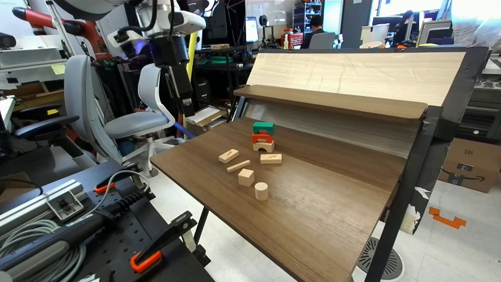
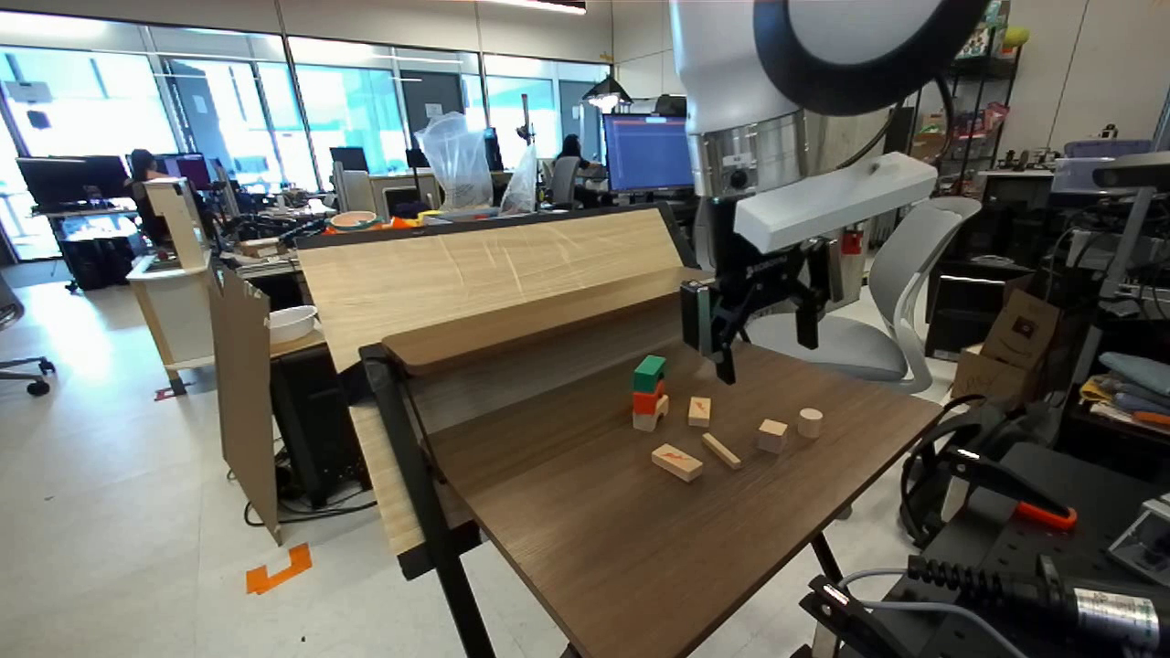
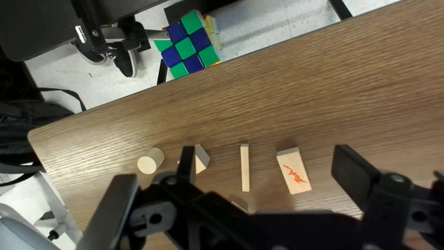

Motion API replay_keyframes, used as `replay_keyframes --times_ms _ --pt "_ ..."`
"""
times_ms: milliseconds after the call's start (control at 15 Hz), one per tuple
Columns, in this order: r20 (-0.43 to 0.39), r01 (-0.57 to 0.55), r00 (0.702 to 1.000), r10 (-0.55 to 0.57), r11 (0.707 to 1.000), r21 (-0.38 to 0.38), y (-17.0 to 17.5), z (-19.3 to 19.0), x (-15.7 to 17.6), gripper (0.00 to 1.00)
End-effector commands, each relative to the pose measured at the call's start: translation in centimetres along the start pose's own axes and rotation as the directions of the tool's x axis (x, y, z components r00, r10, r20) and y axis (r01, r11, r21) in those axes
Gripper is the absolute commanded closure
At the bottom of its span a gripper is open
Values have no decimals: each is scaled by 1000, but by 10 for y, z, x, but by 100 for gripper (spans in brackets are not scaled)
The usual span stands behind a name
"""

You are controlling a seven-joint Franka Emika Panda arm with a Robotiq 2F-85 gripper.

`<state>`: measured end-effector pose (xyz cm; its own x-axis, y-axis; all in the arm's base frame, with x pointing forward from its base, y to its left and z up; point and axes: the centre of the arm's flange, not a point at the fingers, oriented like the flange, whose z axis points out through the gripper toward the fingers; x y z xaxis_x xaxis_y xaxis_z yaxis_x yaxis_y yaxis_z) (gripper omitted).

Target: Put the rectangular block on the far left on top of the stack of blocks

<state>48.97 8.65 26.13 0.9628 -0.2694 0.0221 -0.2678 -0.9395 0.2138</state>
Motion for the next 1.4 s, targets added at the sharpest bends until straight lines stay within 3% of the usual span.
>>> replay_keyframes --times_ms 0,467,533,667,1067,1333 --pt "2 -74 997 74 996 41 -24 20 40 0" --pt "-51 -181 981 189 974 137 -54 43 118 0" --pt "-33 -137 989 141 986 99 -35 41 85 0" --pt "-44 -157 986 164 980 120 -45 43 106 0" --pt "-83 -147 984 156 984 103 -48 48 106 0" --pt "-114 -51 992 56 998 48 -52 65 94 0"
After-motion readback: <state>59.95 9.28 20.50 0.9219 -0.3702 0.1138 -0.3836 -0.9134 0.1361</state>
